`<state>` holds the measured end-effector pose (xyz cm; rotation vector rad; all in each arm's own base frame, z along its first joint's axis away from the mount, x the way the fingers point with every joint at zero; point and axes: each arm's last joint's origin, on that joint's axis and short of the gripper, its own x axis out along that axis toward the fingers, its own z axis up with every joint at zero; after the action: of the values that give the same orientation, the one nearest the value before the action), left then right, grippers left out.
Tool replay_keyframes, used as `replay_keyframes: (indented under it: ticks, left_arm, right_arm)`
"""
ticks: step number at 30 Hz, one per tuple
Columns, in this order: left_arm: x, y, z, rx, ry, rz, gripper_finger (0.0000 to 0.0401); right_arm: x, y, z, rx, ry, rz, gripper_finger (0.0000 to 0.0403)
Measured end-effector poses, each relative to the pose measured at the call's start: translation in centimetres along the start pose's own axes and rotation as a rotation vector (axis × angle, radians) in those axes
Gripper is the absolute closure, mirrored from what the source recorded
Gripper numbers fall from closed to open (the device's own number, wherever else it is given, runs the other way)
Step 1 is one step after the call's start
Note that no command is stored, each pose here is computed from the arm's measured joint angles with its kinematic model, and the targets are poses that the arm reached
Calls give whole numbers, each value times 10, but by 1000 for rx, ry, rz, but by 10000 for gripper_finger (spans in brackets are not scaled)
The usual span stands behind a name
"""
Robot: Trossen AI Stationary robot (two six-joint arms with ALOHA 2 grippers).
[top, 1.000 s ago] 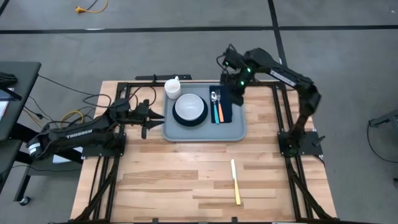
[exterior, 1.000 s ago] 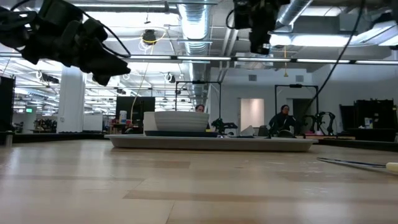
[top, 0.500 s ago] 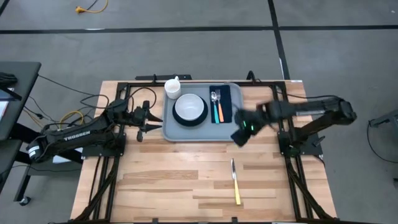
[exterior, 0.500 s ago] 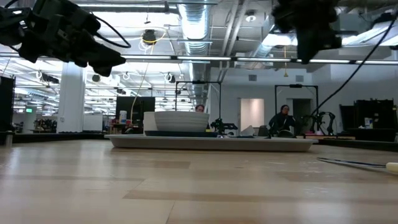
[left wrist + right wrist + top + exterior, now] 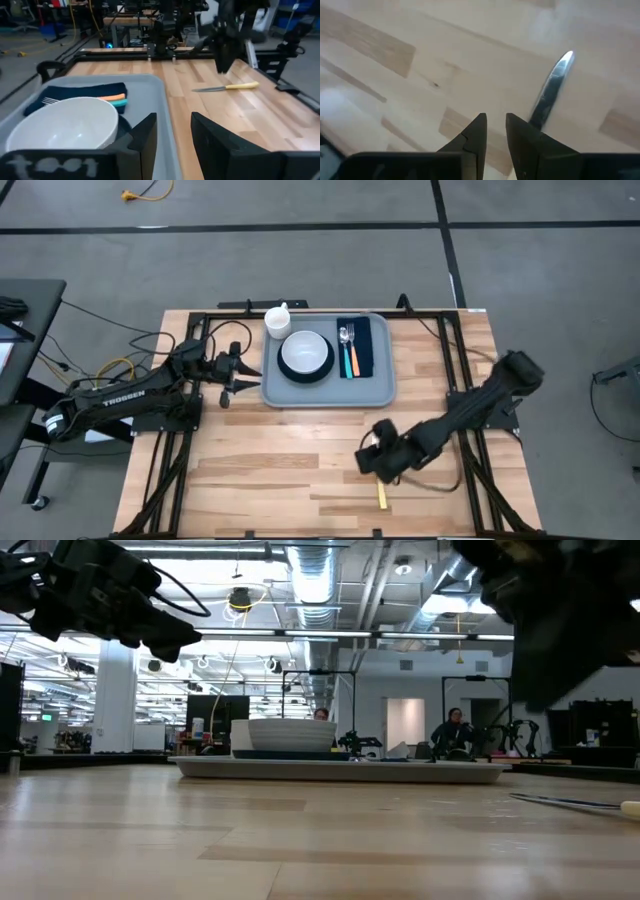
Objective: Set up tray
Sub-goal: Put the yellow knife on the blue napkin to the right of the orange spoon
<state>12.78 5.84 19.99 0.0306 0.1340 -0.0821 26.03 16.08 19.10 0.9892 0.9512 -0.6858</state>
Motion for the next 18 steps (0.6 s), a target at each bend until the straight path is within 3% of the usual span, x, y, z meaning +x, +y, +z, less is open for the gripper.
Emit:
replay_keyframes:
  ticks: [6,14,18]
  left_arm:
    - [2,-5,-1,-42,9,-66,293]
    - [6,-15,0,-33,11,-140,293]
    - [8,-17,-1,-33,20,-154,293]
  right_arm:
    - [25,31,-10,-1,68,-98,337]
    - [22,62,-4,4,165,-267,337]
    - [18,68,-11,4,236,-264,337]
